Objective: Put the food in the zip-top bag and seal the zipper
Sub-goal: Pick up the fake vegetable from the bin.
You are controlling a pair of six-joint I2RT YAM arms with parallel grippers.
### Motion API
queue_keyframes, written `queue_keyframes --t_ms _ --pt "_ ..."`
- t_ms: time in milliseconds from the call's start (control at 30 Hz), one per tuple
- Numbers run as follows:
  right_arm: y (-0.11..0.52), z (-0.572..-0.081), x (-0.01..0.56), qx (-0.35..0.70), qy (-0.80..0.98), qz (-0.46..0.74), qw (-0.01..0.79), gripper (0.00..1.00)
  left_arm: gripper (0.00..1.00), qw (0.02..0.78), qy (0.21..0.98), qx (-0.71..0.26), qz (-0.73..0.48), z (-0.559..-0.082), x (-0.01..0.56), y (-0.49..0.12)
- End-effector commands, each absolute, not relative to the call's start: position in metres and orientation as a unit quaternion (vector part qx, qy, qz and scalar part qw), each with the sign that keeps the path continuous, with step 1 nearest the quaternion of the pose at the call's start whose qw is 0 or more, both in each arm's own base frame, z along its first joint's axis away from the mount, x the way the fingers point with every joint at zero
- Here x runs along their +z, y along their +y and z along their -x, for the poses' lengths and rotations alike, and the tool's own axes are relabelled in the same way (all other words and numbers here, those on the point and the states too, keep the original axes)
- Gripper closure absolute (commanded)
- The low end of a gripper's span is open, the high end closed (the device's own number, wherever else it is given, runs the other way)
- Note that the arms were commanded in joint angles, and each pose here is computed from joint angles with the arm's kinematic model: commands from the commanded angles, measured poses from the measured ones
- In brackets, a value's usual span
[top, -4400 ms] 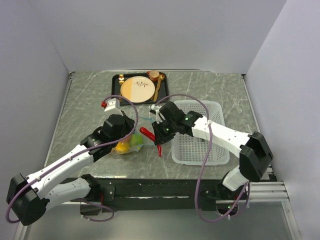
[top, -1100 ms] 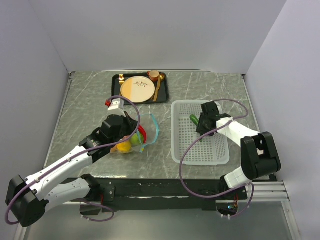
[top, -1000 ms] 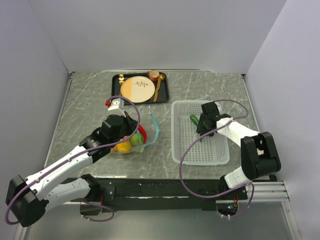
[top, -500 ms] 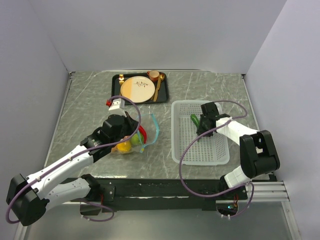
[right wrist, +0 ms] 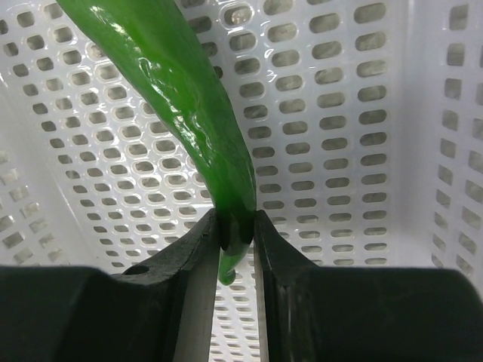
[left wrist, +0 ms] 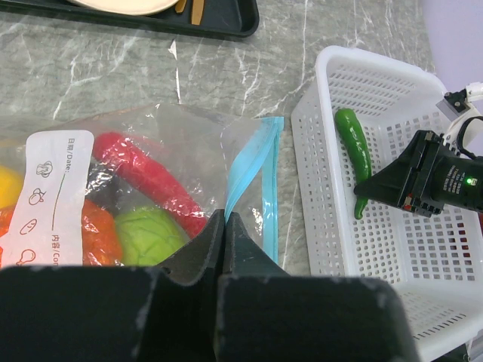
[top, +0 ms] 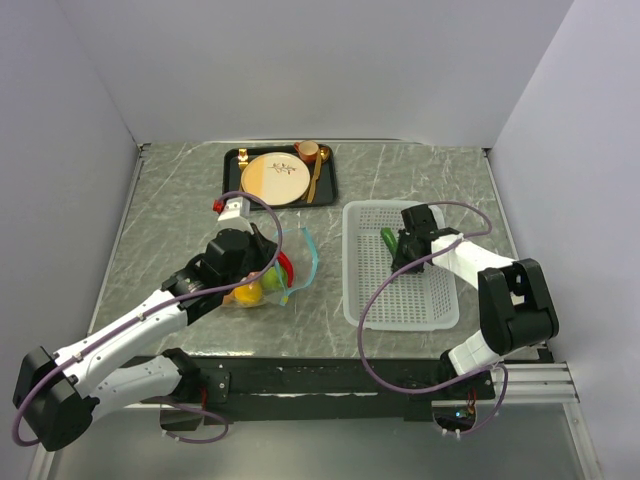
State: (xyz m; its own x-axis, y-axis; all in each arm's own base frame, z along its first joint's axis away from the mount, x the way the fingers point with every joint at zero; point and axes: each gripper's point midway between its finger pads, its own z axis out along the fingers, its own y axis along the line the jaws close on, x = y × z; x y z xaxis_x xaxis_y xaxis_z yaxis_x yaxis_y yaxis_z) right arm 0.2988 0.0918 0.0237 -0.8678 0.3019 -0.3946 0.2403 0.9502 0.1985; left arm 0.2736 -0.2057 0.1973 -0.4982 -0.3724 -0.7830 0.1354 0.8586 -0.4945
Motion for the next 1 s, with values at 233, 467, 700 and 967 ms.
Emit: queue_keyframes --t_ms 233,467,700,967 --pt "0.108 -0.306 0.043 0.113 0.961 -0.096 0.233 0.85 0.99 0.509 0.813 -0.272 0.078 -0.279 0.212 -0.21" --pt "0.125 -0.301 0.03 0.132 0.967 -0.077 0.205 0.81 0.99 0.525 0.803 -0.265 0.099 -0.28 0.215 -0.2" --pt "0.139 -0.305 0.03 0.12 0.97 -0.053 0.205 0.67 0.99 0.521 0.806 -0.262 0.098 -0.282 0.214 -0.202" --pt "0.135 -0.307 0.029 0.089 0.971 -0.057 0.214 0.47 0.99 0.525 0.804 -0.261 0.097 -0.28 0.215 -0.198"
